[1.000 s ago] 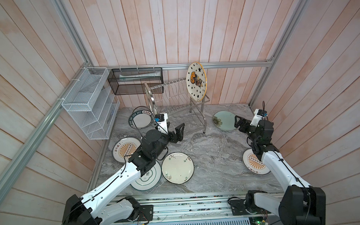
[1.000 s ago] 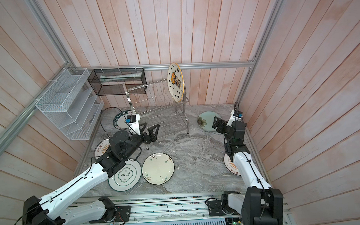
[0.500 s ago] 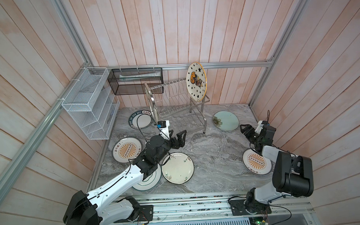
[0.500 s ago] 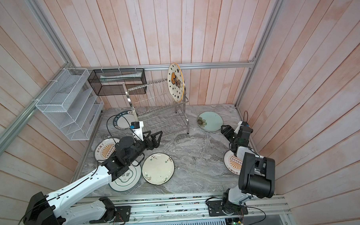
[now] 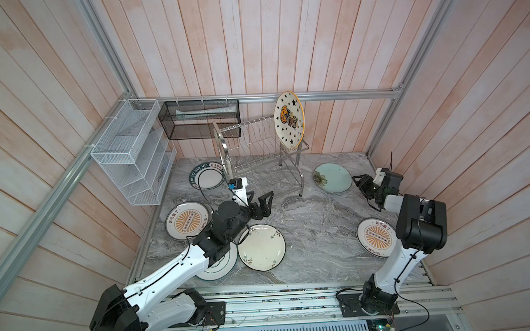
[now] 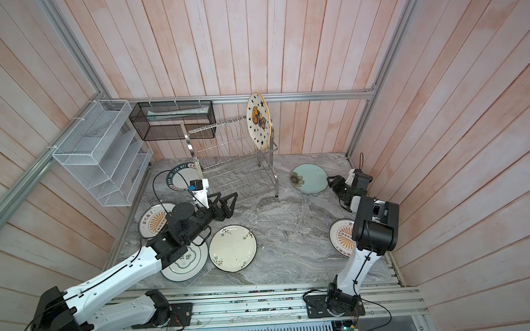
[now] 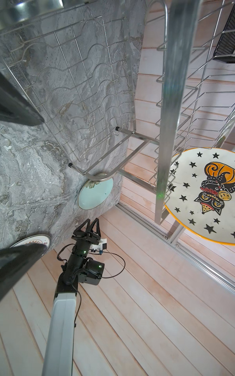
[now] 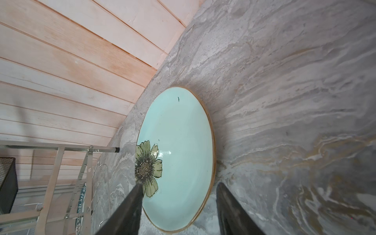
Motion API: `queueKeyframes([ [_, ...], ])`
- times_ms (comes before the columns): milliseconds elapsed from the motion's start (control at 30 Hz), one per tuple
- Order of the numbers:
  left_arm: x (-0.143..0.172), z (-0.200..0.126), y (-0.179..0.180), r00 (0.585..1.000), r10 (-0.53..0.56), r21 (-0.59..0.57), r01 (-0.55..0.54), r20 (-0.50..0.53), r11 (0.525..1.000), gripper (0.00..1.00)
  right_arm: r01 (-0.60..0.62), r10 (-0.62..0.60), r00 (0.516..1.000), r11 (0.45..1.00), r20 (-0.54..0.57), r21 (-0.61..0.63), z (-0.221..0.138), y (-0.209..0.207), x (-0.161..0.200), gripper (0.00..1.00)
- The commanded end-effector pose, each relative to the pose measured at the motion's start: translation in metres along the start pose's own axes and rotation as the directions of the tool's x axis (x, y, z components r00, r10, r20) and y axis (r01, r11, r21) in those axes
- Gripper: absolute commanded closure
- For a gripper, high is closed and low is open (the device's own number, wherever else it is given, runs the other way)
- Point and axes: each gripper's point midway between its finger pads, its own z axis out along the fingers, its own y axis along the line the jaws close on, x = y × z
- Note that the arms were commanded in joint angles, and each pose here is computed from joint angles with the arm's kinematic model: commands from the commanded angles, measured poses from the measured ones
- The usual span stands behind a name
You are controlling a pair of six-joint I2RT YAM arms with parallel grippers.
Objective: Load plates into a dish rack
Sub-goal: Pick up the plate from the top-right of the table.
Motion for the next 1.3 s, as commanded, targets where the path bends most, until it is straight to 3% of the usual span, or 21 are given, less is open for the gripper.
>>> queueKeyframes([
  [0, 0.005, -0.002, 0.001, 1.0, -0.008, 0.002, 0.008, -0.004, 1.0, 0.1, -0.007, 0.007, 0.999, 1.0, -0.043, -0.002, 0.01, -0.007, 0.004, 0.44],
  [467, 0.008, 0.004, -0.004, 1.0, -0.009, 0.018, 0.01, -0.026, 1.0, 0.1, -0.024, 0.025, 0.993, 1.0, -0.114, 0.005, 0.038, -0.026, 0.02, 0.57],
  [667, 0.009, 0.005, -0.005, 0.999, -0.009, 0.02, 0.01, -0.032, 1.0, 0.1, -0.019, 0.018, 0.991, 1.0, -0.133, -0.009, 0.049, -0.022, 0.023, 0.68],
  [967, 0.01, 0.004, -0.005, 0.999, -0.007, 0.019, 0.007, -0.034, 1.0, 0.1, -0.036, 0.033, 0.989, 0.999, -0.144, -0.014, 0.057, -0.025, 0.024, 0.7],
  [1267, 0.012, 0.007, -0.005, 0.999, -0.01, 0.018, 0.011, -0.04, 1.0, 0.1, -0.04, 0.035, 0.986, 0.999, -0.163, -0.029, 0.059, -0.027, 0.027, 0.83],
])
